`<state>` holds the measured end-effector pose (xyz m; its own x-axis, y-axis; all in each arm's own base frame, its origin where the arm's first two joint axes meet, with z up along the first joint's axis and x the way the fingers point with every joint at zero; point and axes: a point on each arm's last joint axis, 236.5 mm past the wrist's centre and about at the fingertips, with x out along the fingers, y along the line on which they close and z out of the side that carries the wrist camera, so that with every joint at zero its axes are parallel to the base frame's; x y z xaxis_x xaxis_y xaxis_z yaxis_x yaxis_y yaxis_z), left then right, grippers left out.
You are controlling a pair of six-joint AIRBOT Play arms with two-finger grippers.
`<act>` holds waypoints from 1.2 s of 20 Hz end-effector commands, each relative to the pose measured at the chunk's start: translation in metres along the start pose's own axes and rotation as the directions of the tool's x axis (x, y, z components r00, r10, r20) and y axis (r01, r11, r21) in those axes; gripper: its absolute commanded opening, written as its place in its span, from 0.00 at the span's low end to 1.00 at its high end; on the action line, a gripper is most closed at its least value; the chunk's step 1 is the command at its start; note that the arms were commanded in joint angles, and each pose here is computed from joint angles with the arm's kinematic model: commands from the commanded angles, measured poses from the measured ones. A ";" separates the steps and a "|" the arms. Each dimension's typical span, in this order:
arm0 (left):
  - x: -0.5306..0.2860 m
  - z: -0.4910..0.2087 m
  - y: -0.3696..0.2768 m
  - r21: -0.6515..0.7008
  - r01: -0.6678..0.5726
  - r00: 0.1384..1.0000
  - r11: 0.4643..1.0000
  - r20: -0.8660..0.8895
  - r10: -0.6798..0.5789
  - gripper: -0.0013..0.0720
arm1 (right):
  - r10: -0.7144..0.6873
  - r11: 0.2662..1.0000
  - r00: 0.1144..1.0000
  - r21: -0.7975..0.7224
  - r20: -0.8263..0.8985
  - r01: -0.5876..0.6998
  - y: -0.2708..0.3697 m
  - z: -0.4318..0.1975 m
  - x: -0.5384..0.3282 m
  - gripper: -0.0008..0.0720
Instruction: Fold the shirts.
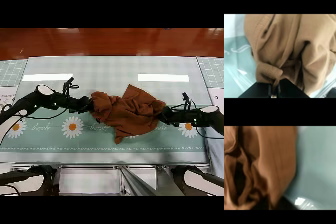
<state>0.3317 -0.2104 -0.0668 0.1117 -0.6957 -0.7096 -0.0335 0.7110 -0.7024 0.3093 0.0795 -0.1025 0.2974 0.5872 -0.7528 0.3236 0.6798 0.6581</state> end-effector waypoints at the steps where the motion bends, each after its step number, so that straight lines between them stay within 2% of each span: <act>1: -0.019 0.007 -0.010 0.026 0.021 0.999 0.999 0.032 -0.022 0.05 | 0.045 0.992 0.999 -0.118 0.008 -0.043 0.039 0.029 0.003 0.05; 3: -0.059 0.028 -0.024 0.062 0.046 0.992 0.997 0.118 -0.054 0.05 | 0.075 0.966 0.997 -0.249 0.032 -0.064 0.081 0.057 -0.033 0.04; 4: -0.086 0.042 -0.034 0.092 0.053 0.981 0.994 0.184 -0.069 0.05 | 0.052 0.944 0.996 -0.328 0.079 -0.024 0.100 0.075 -0.060 0.04; 6: -0.156 0.072 -0.066 0.157 0.051 0.927 0.986 0.359 -0.105 0.05 | -0.022 0.882 0.966 -0.450 0.259 0.140 0.136 0.117 -0.127 0.04; 8: -0.231 0.091 -0.111 0.249 0.022 0.841 0.968 0.519 -0.153 0.05 | 0.020 0.813 0.882 -0.521 0.471 0.260 0.200 0.145 -0.218 0.04; 11: -0.340 0.082 -0.195 0.427 -0.083 0.680 0.900 0.685 -0.262 0.05 | 0.200 0.700 0.733 -0.619 0.650 0.358 0.300 0.117 -0.349 0.04; 14: -0.426 0.041 -0.267 0.534 -0.216 0.504 0.817 0.778 -0.375 0.05 | 0.340 0.618 0.599 -0.652 0.725 0.439 0.352 0.054 -0.435 0.04; 16: -0.465 0.003 -0.297 0.559 -0.297 0.411 0.774 0.806 -0.425 0.05 | 0.379 0.596 0.536 -0.642 0.754 0.483 0.358 0.010 -0.468 0.04; 19: -0.495 -0.050 -0.314 0.528 -0.416 0.304 0.740 0.848 -0.434 0.05 | 0.320 0.602 0.524 -0.596 0.789 0.531 0.335 -0.046 -0.486 0.04; 21: -0.506 -0.078 -0.310 0.455 -0.490 0.242 0.744 0.890 -0.385 0.05 | 0.254 0.609 0.551 -0.574 0.795 0.547 0.311 -0.073 -0.482 0.04; 24: -0.511 -0.111 -0.282 0.294 -0.567 0.178 0.770 0.956 -0.233 0.05 | 0.149 0.657 0.604 -0.535 0.783 0.531 0.272 -0.094 -0.461 0.04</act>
<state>0.2092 -0.0858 0.4953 0.9311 -0.3467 0.1131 0.3616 0.9179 -0.1633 0.2104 0.0419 0.4546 0.9526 0.1650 -0.2555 -0.1689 0.9856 0.0069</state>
